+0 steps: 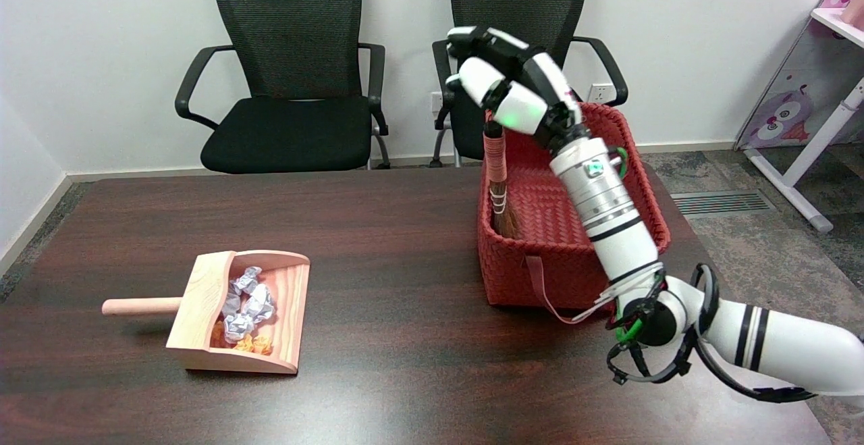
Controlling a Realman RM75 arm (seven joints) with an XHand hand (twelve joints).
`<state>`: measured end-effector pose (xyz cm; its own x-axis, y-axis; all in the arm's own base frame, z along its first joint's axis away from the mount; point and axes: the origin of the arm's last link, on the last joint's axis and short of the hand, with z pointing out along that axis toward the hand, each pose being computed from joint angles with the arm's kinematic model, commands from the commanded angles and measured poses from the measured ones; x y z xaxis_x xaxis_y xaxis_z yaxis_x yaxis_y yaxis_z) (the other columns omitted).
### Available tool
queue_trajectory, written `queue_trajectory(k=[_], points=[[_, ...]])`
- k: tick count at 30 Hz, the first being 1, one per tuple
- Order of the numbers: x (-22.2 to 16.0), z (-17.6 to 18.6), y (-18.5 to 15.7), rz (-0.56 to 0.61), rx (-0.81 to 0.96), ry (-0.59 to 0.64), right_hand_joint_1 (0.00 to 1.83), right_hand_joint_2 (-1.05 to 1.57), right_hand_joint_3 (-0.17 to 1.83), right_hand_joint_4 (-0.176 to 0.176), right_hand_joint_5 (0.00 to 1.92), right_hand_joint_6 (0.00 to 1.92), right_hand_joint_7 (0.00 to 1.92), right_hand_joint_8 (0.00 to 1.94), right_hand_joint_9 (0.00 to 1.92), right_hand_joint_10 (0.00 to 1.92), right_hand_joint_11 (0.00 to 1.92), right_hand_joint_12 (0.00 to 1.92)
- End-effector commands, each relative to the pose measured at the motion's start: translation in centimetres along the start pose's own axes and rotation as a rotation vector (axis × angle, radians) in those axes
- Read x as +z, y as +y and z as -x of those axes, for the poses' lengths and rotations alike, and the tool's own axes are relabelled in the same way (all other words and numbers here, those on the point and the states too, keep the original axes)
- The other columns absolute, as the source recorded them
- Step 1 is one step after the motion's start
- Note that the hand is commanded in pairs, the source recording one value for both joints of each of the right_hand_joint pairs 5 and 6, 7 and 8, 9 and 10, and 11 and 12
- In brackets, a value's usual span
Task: Place the broom in the basket.
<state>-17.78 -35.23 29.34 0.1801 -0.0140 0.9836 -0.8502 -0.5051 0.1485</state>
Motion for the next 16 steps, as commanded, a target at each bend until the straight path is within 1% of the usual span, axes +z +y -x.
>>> queue_trajectory(k=[1, 4, 8, 13, 16], points=[[-1.8, -7.7, -5.5, -0.232, -0.087, 0.216, 0.69, 0.89, 0.83, -0.176, 0.54, 0.54, 0.54, 0.54, 0.41, 0.41, 0.77, 0.77], [-3.2, -8.9, -6.6, -0.237, -0.112, 0.217, 0.71, 0.9, 0.85, -0.176, 0.56, 0.56, 0.56, 0.56, 0.41, 0.41, 0.78, 0.78], [-5.1, -9.4, -7.0, -0.185, -0.14, 0.176, 0.73, 0.9, 0.83, -0.176, 0.59, 0.59, 0.59, 0.59, 0.42, 0.42, 0.78, 0.78], [-6.3, -9.4, -6.8, -0.153, -0.175, 0.132, 0.76, 0.89, 0.83, -0.176, 0.57, 0.57, 0.57, 0.57, 0.45, 0.45, 0.9, 0.9], [-7.1, -10.0, -6.5, -0.125, -0.265, 0.127, 0.81, 0.89, 0.82, -0.176, 0.52, 0.52, 0.52, 0.52, 0.48, 0.48, 1.0, 1.0]])
